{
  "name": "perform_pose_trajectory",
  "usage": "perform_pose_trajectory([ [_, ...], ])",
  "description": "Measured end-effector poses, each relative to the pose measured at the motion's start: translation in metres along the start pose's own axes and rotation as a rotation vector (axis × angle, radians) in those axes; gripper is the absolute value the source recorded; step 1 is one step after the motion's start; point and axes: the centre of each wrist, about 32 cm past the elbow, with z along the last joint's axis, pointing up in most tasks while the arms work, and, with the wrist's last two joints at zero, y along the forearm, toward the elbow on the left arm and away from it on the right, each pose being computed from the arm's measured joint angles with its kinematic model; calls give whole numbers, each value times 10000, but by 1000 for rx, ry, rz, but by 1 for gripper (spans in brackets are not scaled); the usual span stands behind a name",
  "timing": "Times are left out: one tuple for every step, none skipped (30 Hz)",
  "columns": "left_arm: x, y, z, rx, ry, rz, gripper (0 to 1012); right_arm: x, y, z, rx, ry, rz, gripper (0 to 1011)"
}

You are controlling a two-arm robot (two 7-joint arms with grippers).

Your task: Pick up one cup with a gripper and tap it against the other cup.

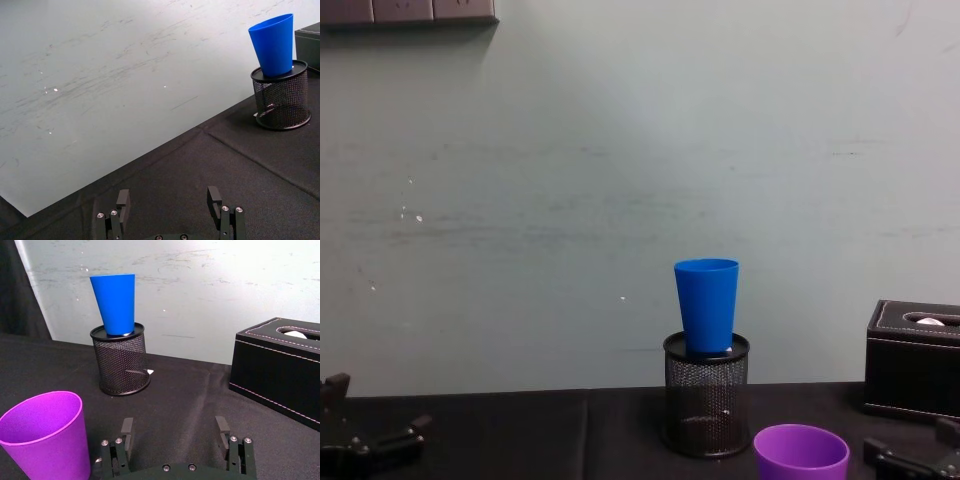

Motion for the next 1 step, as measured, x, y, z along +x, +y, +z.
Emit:
perform_pose_trajectory([
  [0,0,0,0,0,0,1011,0,0,0,0,0,0,1003],
])
